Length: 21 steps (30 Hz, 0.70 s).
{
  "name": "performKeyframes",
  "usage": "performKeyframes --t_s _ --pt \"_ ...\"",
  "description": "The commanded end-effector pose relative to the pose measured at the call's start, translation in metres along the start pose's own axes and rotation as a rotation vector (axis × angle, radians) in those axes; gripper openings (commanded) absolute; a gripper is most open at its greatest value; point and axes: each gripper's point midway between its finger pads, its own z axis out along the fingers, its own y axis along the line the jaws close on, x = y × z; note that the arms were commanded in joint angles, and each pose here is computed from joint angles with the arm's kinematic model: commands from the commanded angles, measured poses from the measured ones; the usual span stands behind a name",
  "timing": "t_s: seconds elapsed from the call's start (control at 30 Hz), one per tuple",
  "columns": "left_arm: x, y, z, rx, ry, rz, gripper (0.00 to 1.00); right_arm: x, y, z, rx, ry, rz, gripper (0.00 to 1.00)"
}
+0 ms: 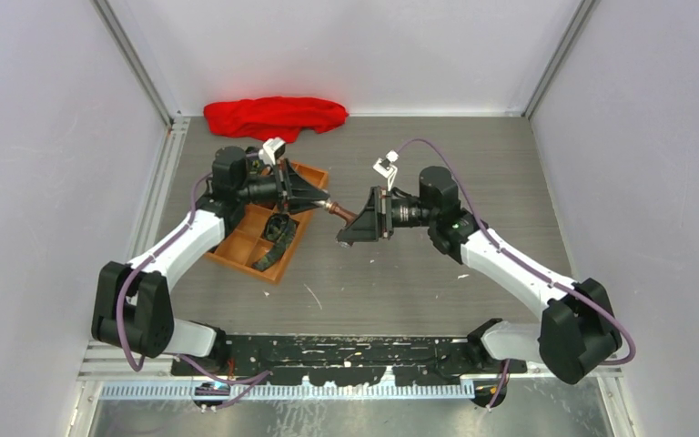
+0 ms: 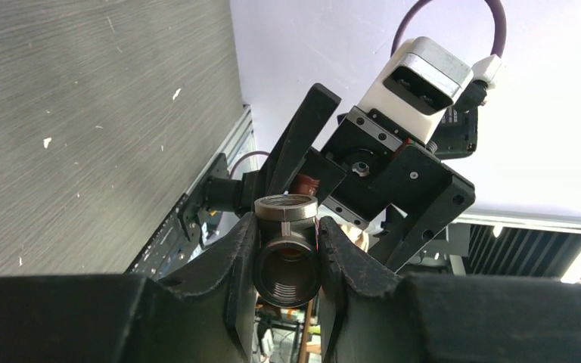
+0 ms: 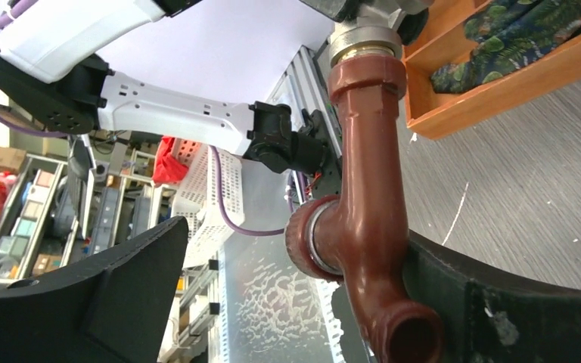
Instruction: Install the water faucets
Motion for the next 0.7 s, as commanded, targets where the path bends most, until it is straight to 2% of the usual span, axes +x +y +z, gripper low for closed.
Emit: performKeyframes --t_s 0.0,0.13,0.33,0.5,0.67 --pt "-0.012 -0.007 -0.007 0.018 -0.086 0.060 0.00 -0.017 0.012 -0.008 0.014 -0.110 -0.058 1.00" --pt "-0.016 -0.005 -0.006 0.029 -0.109 0.058 0.00 -0.019 0.008 -0.009 -0.055 -0.250 0.027 1.00" --pt "-0.025 -0.002 -0.003 0.049 -0.157 0.026 0.00 -0.011 0.000 -0.004 -0.032 -0.345 0.074 1.00" --pt "-0.028 -0.003 -0.002 0.068 -0.168 0.006 0.00 -0.010 -0.008 -0.006 -0.011 -0.425 0.047 1.00" --pt "-0.028 -0.003 -0.003 0.072 -0.179 -0.008 0.00 -0.013 -0.024 -0.016 0.086 -0.502 -0.009 1.00"
